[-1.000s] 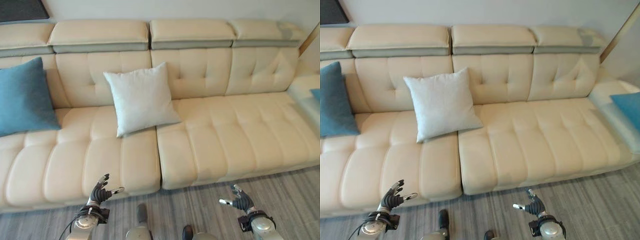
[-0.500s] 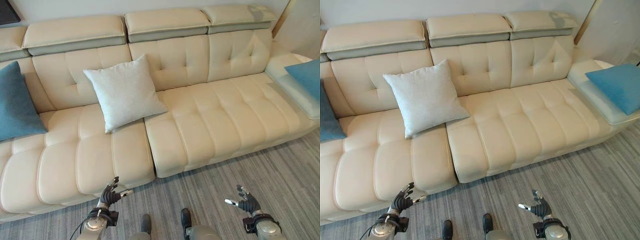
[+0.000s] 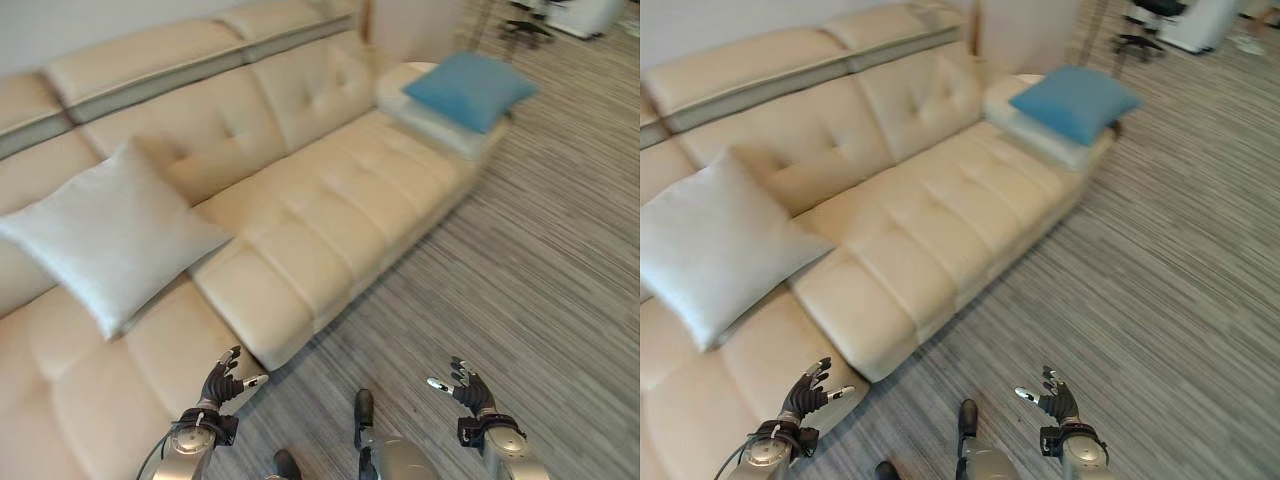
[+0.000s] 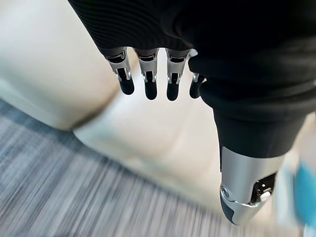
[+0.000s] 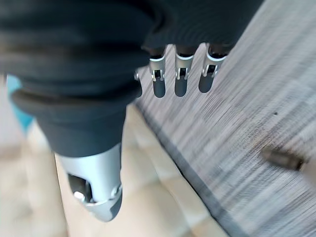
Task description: Pick up all the scattered cushions and arrange them neatly on the sofa.
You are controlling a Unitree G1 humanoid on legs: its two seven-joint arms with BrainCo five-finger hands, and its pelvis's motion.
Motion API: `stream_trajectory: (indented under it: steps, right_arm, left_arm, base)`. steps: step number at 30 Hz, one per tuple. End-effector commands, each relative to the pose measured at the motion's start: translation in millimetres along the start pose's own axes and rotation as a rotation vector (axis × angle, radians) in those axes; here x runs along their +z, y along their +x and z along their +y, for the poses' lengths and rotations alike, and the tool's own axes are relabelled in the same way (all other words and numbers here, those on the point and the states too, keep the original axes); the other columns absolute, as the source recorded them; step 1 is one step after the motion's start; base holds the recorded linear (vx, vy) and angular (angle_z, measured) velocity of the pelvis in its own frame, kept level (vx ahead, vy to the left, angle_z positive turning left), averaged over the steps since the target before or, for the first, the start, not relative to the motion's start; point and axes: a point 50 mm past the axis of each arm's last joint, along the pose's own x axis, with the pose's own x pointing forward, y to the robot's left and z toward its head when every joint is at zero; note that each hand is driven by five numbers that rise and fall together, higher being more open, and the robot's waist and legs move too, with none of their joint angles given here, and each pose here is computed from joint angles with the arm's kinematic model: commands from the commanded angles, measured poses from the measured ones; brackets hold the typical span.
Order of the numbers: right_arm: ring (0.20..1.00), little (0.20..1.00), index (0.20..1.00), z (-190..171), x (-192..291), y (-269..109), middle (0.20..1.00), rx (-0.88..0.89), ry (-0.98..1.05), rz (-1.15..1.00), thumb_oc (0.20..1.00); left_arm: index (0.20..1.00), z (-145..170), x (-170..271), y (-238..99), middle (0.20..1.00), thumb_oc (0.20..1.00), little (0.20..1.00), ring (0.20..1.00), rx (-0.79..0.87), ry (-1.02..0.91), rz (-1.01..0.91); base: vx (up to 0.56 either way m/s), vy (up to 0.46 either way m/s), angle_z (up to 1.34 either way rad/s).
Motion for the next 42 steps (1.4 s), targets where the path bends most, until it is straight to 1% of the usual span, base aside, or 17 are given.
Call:
stream_trajectory:
  steps: [1,4,5,10,15,17,18,22,25,29,33,37,39,42]
  right_arm:
    - [1.000,1.000,1.000,-16,18,0,1.000,-0.039,-0.015,-0.092,1.000]
    - [1.000,1.000,1.000,-20,20,-1,1.000,-0.045,-0.029,-0.100,1.000]
    - [1.000,1.000,1.000,-25,24,0,1.000,-0.052,-0.069,-0.108,1.000]
    - [1.000,1.000,1.000,-26,31,-2,1.000,-0.038,-0.093,-0.140,1.000]
    - [1.000,1.000,1.000,-23,36,3,1.000,-0.044,-0.100,-0.156,1.000]
    - [1.000,1.000,1.000,-20,38,3,1.000,-0.033,-0.099,-0.160,1.000]
    - [1.000,1.000,1.000,-17,35,0,1.000,-0.005,-0.100,-0.159,1.000]
    - [1.000,1.000,1.000,-9,41,1,1.000,0.030,-0.097,-0.184,1.000]
    - [1.000,1.000,1.000,3,52,3,1.000,0.072,-0.092,-0.234,1.000]
    - [1.000,1.000,1.000,7,63,2,1.000,0.100,-0.117,-0.277,1.000]
    - [1.000,1.000,1.000,4,68,1,1.000,0.098,-0.150,-0.296,1.000]
    - [1.000,1.000,1.000,0,65,-4,1.000,0.105,-0.191,-0.299,1.000]
    - [1.000,1.000,1.000,-4,63,-1,1.000,0.094,-0.217,-0.287,1.000]
    - [1.000,1.000,1.000,-9,67,-1,1.000,0.080,-0.224,-0.301,1.000]
  left_arm:
    - [1.000,-3,7,0,1.000,1.000,1.000,1.000,-0.036,0.043,-0.047]
    - [1.000,-10,10,2,1.000,1.000,1.000,1.000,-0.059,0.042,-0.056]
    - [1.000,-15,12,3,1.000,1.000,1.000,1.000,-0.067,0.035,-0.064]
    - [1.000,-25,15,4,1.000,1.000,1.000,1.000,-0.091,0.045,-0.074]
    - [1.000,-26,17,5,1.000,1.000,1.000,1.000,-0.092,0.054,-0.081]
    - [1.000,-24,16,4,1.000,1.000,1.000,1.000,-0.086,0.057,-0.075]
    - [1.000,-19,9,0,1.000,1.000,1.000,1.000,-0.078,0.067,-0.055]
    - [1.000,-15,11,2,1.000,1.000,1.000,1.000,-0.066,0.060,-0.058]
    - [1.000,-10,18,6,1.000,1.000,1.000,1.000,-0.046,0.065,-0.082]
    - [1.000,-9,24,7,1.000,1.000,1.000,1.000,-0.033,0.056,-0.105]
    - [1.000,-9,24,7,1.000,1.000,1.000,1.000,-0.028,0.074,-0.111]
    - [1.000,-13,21,6,1.000,1.000,1.000,1.000,-0.046,0.086,-0.109]
    - [1.000,-18,17,6,1.000,1.000,1.000,1.000,-0.049,0.050,-0.089]
    - [1.000,-15,12,8,1.000,1.000,1.000,1.000,-0.038,0.012,-0.063]
  base:
    - [0.25,-0.245,-1.29]
    - [0.26,-0.248,-1.13]
    - [0.28,-0.232,-0.96]
    - [0.27,-0.085,-1.07]
    - [0.32,-0.012,-0.56]
    - [0.75,0.115,-0.99]
    - [0.92,0.219,-1.04]
    - [0.51,0.157,-1.03]
    - [0.37,0.111,-0.34]
    - [0.43,0.053,-0.32]
    - [0.47,-0.090,-0.08]
    - [0.64,-0.254,0.56]
    - [0.47,-0.285,0.96]
    - [0.38,-0.325,0.41]
